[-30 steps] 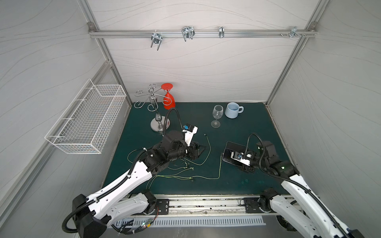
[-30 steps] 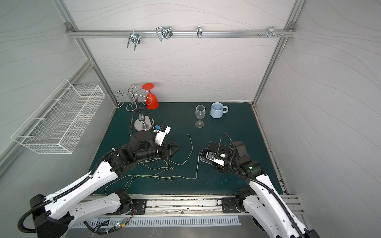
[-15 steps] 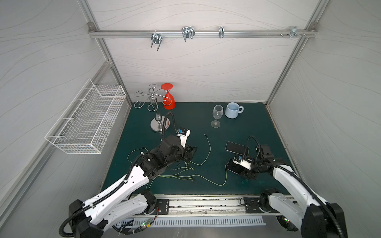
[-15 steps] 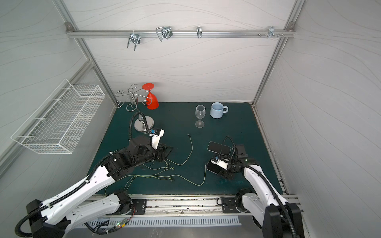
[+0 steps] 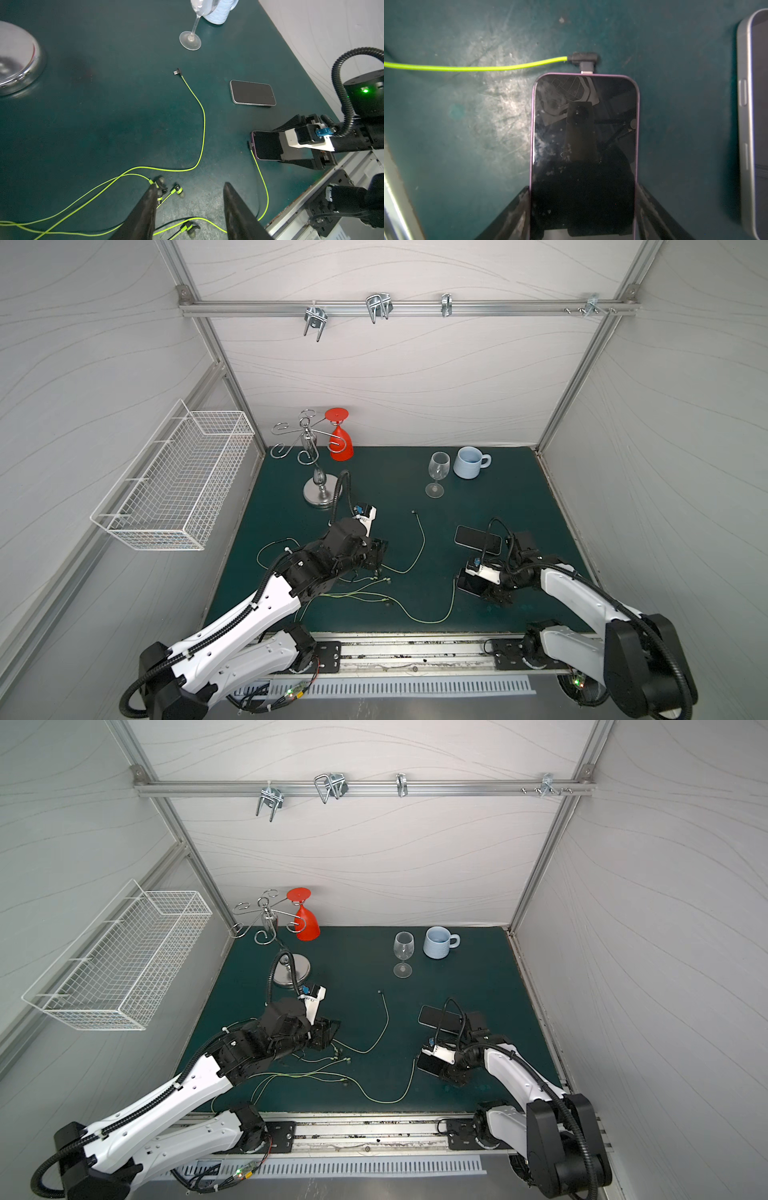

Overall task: Plug wired earphones into phones
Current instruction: Place the phone at the center of the board.

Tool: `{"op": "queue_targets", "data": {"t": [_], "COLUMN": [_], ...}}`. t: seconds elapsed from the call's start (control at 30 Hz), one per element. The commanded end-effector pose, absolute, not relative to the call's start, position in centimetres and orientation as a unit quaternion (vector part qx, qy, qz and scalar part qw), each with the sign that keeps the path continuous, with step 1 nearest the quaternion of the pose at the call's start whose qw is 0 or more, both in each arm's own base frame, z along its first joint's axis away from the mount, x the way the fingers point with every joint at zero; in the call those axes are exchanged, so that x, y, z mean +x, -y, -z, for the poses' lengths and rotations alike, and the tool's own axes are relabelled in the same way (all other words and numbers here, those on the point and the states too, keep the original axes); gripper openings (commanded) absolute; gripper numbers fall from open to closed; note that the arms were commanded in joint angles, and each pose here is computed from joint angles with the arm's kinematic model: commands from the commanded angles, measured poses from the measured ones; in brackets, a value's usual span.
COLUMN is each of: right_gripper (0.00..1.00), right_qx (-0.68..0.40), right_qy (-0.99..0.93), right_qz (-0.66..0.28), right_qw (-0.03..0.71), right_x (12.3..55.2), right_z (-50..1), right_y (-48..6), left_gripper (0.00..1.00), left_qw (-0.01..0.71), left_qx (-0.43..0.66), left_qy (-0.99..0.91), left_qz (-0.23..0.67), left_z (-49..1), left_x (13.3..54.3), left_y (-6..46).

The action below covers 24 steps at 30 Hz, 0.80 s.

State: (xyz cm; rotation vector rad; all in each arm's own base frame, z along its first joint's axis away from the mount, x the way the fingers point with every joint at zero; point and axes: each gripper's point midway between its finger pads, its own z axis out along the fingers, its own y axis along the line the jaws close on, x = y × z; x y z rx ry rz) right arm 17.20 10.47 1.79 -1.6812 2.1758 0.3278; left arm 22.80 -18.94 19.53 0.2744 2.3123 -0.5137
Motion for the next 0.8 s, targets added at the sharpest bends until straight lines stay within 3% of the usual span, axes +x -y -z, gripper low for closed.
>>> {"op": "queue_targets", "data": {"t": [0.0, 0.03, 0.23, 0.43, 0.57, 0.63, 0.77], "right_gripper": [0.92, 0.99, 0.99, 0.99, 0.99, 0.98, 0.84], "right_qx": [-0.619, -0.614, -0.587, -0.511, -0.299, -0.229, -0.132], "right_qy": [-0.758, -0.762, -0.776, -0.791, -0.848, -0.867, -0.896], "right_qz": [-0.107, -0.103, -0.111, -0.123, -0.133, -0.154, -0.172], "right_qw": [0.179, 0.178, 0.203, 0.314, 0.418, 0.414, 0.387], "right_x": [17.2, 17.3, 16.8, 18.3, 22.6, 22.9, 22.9], "right_z": [-1.8, -2.1, -6.3, -13.9, -20.3, -21.9, -23.2], "right_y": [-10.6, -10.5, -10.9, -12.3, -11.6, -11.2, -10.4], "left_gripper": [0.53, 0.53, 0.51, 0.41, 0.37, 0.37, 0.35], "left_qw": [0.374, 0.37, 0.354, 0.267, 0.217, 0.208, 0.191], "left_qx": [0.08, 0.073, 0.034, 0.03, 0.022, 0.022, 0.018], "left_qy": [-0.906, -0.91, -0.924, -0.954, -0.968, -0.971, -0.973], "left_qz": [0.179, 0.17, 0.14, 0.133, 0.12, 0.115, 0.125], "left_z": [-20.2, -20.0, -19.5, -17.1, -13.9, -12.7, -10.2], "left_x": [23.4, 23.5, 25.2, 27.3, 29.1, 30.2, 32.6], "left_y": [18.1, 17.8, 18.1, 22.2, 24.9, 26.1, 29.2]}}
